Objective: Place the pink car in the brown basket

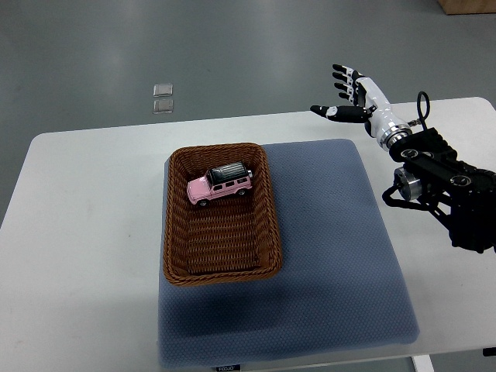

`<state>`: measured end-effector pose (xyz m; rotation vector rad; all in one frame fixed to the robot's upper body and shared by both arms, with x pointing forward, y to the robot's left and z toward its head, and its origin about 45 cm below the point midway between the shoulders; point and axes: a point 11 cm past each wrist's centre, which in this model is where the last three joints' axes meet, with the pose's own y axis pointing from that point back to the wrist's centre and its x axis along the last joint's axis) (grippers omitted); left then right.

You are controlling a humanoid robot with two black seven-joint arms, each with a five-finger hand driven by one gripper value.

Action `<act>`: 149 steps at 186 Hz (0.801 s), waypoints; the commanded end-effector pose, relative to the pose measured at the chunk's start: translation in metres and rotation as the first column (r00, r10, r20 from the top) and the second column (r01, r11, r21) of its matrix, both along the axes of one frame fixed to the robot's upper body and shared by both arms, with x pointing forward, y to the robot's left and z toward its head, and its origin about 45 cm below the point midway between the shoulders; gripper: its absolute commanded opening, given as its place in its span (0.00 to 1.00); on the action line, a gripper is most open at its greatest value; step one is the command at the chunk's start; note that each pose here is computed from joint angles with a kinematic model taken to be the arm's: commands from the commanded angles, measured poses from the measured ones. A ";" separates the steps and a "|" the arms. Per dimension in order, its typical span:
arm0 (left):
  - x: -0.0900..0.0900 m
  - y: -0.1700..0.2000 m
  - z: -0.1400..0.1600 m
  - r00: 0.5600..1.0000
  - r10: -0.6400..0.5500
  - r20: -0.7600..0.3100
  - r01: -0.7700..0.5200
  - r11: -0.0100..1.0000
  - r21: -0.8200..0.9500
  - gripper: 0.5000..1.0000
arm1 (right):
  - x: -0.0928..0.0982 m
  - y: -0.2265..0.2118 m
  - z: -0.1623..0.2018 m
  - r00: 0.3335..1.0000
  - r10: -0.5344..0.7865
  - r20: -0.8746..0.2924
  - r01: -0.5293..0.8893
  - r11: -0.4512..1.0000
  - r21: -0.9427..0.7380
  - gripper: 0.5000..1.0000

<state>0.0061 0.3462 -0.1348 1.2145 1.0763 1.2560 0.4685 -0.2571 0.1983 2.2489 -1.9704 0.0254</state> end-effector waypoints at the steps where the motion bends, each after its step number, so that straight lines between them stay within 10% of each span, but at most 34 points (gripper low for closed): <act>1: 0.000 0.000 0.000 1.000 0.000 0.000 0.000 1.000 0.000 1.00 | -0.002 -0.011 -0.005 0.997 -0.063 -0.041 0.067 0.992 0.110 0.82; 63: 0.000 0.000 0.000 1.000 0.000 0.000 0.000 1.000 0.000 1.00 | -0.009 -0.020 -0.014 0.993 -0.051 -0.105 0.090 0.906 0.414 0.83; 149: -0.001 -0.001 0.000 1.000 0.000 -0.001 0.000 1.000 -0.001 1.00 | -0.016 -0.022 -0.026 0.991 -0.064 -0.121 0.111 0.895 0.432 0.83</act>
